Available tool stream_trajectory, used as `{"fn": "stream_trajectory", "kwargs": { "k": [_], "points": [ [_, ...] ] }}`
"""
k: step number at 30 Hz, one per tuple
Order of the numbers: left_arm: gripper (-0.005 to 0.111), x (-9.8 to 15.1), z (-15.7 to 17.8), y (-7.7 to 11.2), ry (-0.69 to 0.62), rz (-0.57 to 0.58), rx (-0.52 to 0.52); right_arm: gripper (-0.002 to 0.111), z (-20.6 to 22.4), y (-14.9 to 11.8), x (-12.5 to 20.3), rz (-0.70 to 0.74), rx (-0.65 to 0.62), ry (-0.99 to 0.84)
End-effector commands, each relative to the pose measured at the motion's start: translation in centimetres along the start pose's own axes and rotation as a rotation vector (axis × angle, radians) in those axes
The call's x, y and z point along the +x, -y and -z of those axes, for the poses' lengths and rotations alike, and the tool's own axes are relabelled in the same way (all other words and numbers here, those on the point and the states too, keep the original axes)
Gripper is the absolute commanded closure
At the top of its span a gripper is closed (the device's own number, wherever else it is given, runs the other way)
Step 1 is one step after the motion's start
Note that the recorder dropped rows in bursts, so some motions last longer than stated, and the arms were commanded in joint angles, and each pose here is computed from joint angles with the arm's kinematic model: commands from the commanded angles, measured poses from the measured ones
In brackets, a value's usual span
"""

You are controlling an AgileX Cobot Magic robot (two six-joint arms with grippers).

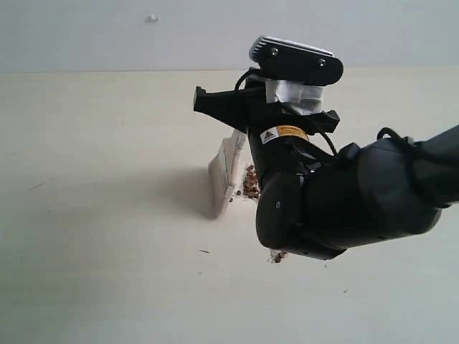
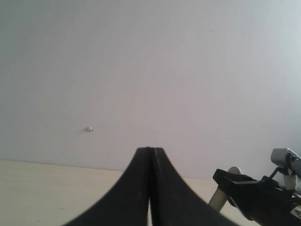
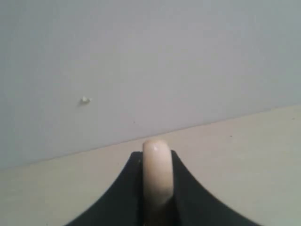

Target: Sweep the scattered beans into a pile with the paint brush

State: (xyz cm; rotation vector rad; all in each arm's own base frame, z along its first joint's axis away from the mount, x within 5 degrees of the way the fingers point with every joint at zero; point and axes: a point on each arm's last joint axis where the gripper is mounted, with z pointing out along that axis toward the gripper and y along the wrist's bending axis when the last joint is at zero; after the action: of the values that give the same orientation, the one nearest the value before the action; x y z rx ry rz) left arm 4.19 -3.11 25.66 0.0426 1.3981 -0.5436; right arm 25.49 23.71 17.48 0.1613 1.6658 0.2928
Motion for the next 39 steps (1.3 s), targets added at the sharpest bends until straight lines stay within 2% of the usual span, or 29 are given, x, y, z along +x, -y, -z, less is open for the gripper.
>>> {"fn": "stream_trajectory", "kwargs": {
  "k": [1, 6, 8, 12, 17, 22, 25, 31, 39],
  "points": [
    [0.107, 0.1, 0.0, 0.0, -0.004, 0.000, 0.002, 0.108, -0.4, 0.5, 0.7, 0.056, 0.047, -0.012],
    [0.107, 0.1, 0.0, 0.0, -0.004, 0.000, 0.002, 0.108, -0.2, 1.7, 0.3, 0.260, 0.185, 0.001],
    [0.107, 0.1, 0.0, 0.0, -0.004, 0.000, 0.002, 0.108, -0.2, 1.7, 0.3, 0.273, 0.187, 0.001],
    [0.107, 0.1, 0.0, 0.0, -0.004, 0.000, 0.002, 0.108, 0.0, 1.4, -0.8, 0.264, 0.176, 0.041],
    [0.107, 0.1, 0.0, 0.0, -0.004, 0.000, 0.002, 0.108, 2.0, 1.0, -6.1, 0.158, 0.080, 0.060],
    [0.107, 0.1, 0.0, 0.0, -0.004, 0.000, 0.002, 0.108, 5.3, 4.0, -8.7, 0.210, 0.087, 0.113],
    [0.107, 0.1, 0.0, 0.0, -0.004, 0.000, 0.002, 0.108, 8.2, 7.1, -10.2, 0.332, 0.126, 0.152],
    [0.107, 0.1, 0.0, 0.0, -0.004, 0.000, 0.002, 0.108, 10.2, 10.2, -9.8, 0.419, 0.195, 0.140],
    [0.107, 0.1, 0.0, 0.0, -0.004, 0.000, 0.002, 0.108, 9.4, 11.4, -6.5, 0.479, 0.227, 0.047]
  ]
}}
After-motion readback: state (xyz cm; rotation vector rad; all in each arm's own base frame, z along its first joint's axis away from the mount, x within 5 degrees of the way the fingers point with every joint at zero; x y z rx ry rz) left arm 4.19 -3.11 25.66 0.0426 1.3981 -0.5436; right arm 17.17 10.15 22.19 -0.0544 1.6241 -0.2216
